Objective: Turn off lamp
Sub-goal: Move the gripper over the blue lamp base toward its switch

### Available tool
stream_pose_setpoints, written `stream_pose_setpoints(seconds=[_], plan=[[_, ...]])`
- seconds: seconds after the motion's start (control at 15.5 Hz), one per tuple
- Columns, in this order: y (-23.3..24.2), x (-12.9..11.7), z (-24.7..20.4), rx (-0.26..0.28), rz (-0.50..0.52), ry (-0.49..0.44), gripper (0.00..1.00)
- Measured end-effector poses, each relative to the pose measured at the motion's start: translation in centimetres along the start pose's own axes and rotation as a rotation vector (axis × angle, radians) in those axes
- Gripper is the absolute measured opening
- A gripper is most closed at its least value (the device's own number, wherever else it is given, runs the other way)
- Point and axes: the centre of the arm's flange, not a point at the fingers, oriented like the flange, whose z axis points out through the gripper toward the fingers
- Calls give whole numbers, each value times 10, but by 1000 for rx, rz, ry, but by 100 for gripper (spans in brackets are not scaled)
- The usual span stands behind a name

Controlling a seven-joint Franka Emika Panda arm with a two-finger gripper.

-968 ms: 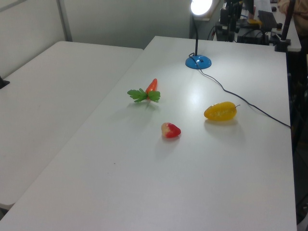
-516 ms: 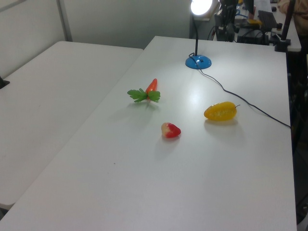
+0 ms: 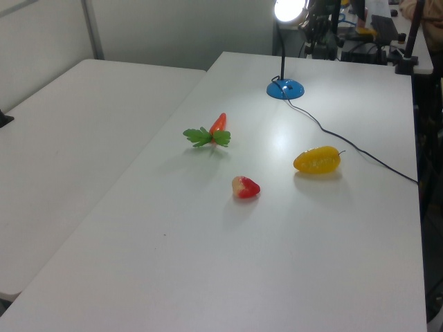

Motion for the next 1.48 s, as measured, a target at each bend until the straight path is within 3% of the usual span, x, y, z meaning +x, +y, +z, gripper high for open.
stream_pose_setpoints(seconds=[0.39, 0.84, 1.48], plan=[[54, 31, 45, -23, 84, 107, 1], [67, 54, 127, -39, 152, 205, 1], [83, 70, 157, -49, 195, 251, 1]])
